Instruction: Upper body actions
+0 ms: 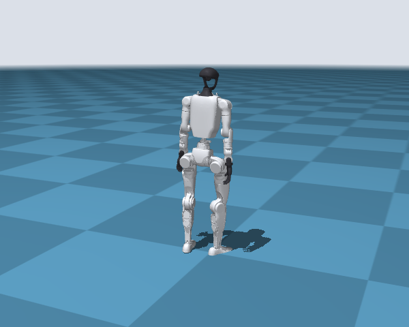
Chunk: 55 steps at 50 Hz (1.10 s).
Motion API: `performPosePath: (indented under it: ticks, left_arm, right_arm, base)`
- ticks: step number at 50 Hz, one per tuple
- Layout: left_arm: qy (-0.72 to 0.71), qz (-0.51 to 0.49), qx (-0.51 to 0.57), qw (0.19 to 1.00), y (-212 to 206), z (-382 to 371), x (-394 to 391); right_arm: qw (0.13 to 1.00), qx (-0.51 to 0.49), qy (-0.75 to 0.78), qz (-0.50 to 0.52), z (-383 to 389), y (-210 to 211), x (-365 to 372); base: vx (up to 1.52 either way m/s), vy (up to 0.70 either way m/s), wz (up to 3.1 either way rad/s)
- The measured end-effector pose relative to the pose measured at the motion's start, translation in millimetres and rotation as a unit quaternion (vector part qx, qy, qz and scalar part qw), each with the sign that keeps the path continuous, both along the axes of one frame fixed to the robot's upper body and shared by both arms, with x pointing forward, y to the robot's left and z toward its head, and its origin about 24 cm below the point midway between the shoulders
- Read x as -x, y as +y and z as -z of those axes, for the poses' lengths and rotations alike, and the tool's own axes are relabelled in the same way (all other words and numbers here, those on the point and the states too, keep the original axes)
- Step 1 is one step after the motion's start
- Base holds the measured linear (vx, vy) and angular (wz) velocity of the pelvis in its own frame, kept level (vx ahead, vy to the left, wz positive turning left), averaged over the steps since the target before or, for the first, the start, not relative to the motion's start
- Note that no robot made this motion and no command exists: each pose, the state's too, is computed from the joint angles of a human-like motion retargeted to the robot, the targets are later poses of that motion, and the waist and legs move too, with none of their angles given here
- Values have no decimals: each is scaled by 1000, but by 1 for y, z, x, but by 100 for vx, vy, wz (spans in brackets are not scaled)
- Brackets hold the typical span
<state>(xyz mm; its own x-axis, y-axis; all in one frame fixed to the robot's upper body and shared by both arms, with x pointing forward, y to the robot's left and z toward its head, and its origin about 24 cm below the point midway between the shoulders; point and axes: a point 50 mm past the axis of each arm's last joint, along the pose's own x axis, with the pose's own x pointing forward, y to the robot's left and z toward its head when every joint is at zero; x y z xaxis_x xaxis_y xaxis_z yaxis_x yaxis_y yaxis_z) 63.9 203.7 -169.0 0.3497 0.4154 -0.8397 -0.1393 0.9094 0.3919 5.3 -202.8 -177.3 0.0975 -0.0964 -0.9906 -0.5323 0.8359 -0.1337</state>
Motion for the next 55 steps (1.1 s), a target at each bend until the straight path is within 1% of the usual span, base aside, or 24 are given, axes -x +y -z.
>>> performPosePath:
  ticks: [3,6,13,22,34,44,55]
  left_arm:
    - [44,44,14,998,2,3,13]
    - [100,109,14,989,6,5,27]
    - [208,262,-1,942,12,7,47]
    - [282,351,63,891,-2,9,70]
    - [285,415,36,863,-6,10,71]
    - [276,389,38,878,-1,9,63]
    - [259,380,21,888,10,7,48]
  right_arm:
    - [1000,-4,2,-7,1,3,-2]
    - [1000,-10,-2,-5,1,7,-7]
    - [999,-28,-17,3,2,14,-16]
    - [1000,-22,7,-15,1,9,-9]
    - [999,-20,45,-8,0,4,5]
    - [999,-21,37,-14,1,6,-2]
    - [999,-20,-6,-39,0,10,-34]
  base:
    - [12,-1,-13]
    - [9,0,7]
    - [1,0,3]
    - [1,-1,2]
    - [2,-6,2]
    - [-3,-7,-8]
    - [-7,-7,-16]
